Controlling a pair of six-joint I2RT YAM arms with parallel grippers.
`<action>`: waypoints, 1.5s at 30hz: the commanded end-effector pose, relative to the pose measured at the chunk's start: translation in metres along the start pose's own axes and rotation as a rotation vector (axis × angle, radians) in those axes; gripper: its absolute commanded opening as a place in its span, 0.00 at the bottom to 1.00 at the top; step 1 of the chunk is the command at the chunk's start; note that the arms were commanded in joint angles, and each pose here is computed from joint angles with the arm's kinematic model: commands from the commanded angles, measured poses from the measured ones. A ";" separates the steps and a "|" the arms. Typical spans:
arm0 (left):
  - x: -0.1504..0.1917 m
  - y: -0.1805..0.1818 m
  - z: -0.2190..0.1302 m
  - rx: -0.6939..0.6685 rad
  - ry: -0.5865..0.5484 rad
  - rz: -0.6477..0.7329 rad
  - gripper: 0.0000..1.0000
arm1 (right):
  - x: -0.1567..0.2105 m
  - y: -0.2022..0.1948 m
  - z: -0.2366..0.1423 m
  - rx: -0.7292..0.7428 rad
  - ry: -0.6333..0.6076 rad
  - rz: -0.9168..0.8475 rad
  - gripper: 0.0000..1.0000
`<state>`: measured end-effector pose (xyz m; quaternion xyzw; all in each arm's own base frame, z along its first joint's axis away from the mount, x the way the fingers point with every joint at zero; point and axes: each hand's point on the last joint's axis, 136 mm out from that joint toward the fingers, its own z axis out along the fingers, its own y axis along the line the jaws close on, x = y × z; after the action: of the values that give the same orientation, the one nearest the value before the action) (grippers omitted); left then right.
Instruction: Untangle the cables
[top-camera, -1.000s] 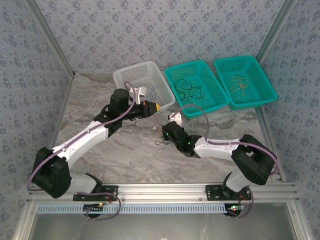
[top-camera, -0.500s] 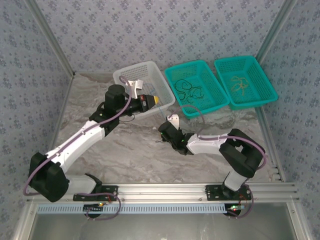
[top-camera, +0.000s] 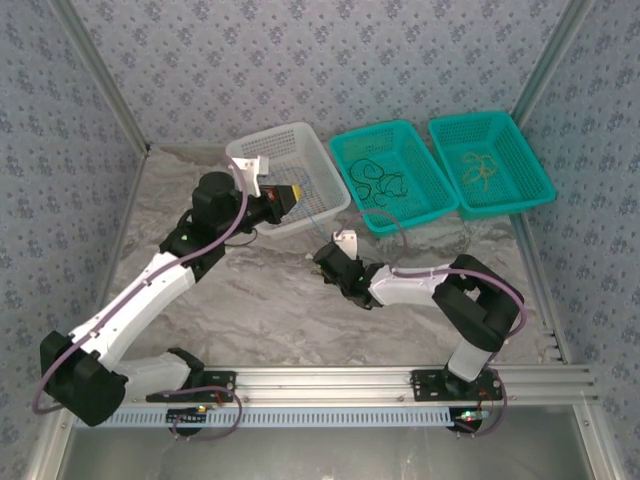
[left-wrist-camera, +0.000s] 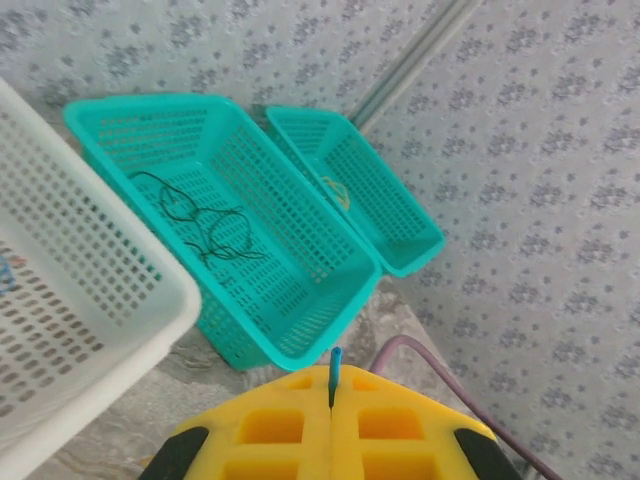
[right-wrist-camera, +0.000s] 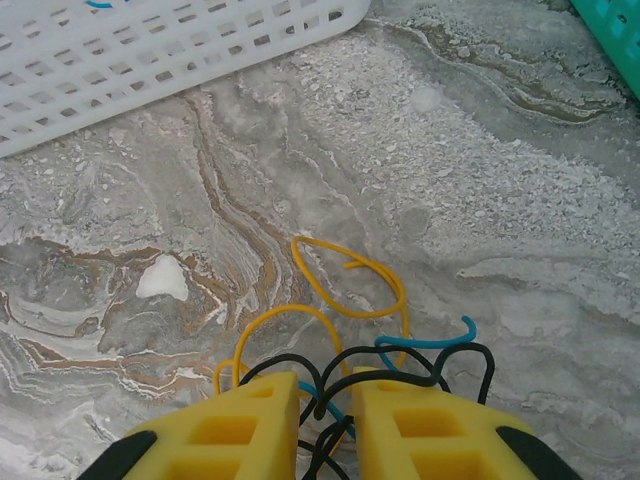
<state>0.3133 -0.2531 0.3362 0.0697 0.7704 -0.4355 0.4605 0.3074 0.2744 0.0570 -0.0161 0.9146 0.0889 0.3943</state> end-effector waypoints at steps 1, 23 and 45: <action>-0.028 0.011 -0.019 -0.114 -0.110 0.038 0.00 | 0.007 -0.013 0.002 0.068 0.031 -0.023 0.24; -0.043 0.158 -0.143 -0.766 -0.300 -0.252 0.00 | 0.021 -0.084 -0.012 0.216 0.110 -0.094 0.24; -0.032 0.194 -0.189 -0.951 -0.328 -0.341 0.00 | 0.031 -0.123 -0.025 0.253 0.147 -0.023 0.44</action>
<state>0.3116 0.0086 0.2852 -0.3316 0.8011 -0.1222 0.4831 0.2853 0.1606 0.0332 0.0012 0.9428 -0.0283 0.3322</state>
